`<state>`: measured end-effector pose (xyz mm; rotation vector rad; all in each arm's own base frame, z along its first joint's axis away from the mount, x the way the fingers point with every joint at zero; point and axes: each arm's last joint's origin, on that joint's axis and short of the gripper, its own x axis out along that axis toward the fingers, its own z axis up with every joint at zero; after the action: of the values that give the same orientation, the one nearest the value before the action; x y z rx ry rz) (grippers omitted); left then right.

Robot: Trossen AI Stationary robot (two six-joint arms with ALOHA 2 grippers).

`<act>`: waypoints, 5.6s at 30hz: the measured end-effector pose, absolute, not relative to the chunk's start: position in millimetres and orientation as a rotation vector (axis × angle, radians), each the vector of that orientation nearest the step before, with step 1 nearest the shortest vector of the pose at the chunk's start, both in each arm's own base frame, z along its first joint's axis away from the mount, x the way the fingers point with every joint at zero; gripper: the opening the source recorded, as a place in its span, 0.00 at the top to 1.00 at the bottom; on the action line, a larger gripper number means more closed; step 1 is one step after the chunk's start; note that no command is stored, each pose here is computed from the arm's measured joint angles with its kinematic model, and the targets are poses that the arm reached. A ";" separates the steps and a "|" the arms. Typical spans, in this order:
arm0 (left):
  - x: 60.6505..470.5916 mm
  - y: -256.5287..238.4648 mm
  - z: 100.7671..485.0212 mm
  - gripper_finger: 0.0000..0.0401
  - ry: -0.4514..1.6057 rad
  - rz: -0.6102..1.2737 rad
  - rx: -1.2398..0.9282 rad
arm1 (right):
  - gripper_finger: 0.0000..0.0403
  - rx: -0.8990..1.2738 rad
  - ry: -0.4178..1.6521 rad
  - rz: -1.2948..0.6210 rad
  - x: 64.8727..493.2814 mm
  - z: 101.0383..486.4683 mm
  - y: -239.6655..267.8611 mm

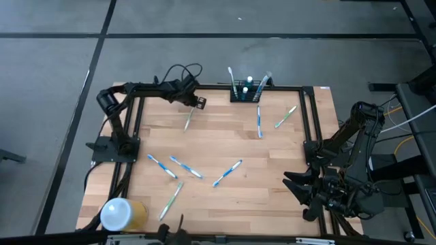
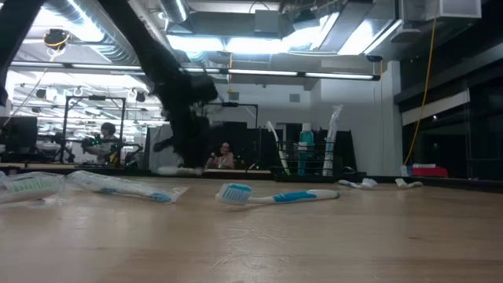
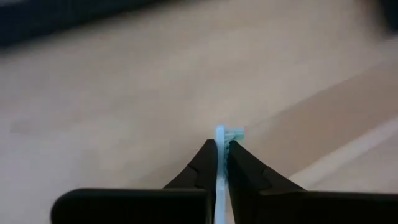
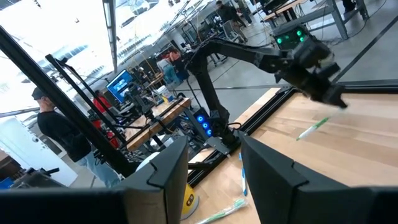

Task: Pick & Place toothbrushing station
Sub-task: Put the green toothbrush into the black organizer

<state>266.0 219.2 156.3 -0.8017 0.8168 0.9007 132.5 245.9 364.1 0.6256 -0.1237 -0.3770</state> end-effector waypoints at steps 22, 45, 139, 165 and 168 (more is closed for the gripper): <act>272.3 146.0 312.8 0.98 0.119 0.756 -0.484 | 0.62 0.588 -0.120 -0.390 135.4 364.3 244.4; 325.0 116.3 335.5 0.98 -0.343 0.600 0.086 | 0.62 0.628 -0.119 -0.362 128.5 364.5 248.0; 435.3 265.6 224.5 0.98 -0.216 1.034 -0.057 | 0.62 0.680 -0.118 -0.329 120.8 362.8 252.2; 463.3 210.9 188.0 0.98 -0.264 1.331 -0.068 | 0.62 0.663 -0.110 -0.316 117.3 362.8 253.9; 464.6 209.9 183.6 0.98 -0.253 1.327 -0.064 | 0.62 0.662 -0.110 -0.316 117.3 362.8 253.9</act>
<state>464.6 209.9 183.6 -0.0639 -0.2529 1.3271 117.3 253.9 362.8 0.6621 -0.1099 -0.3165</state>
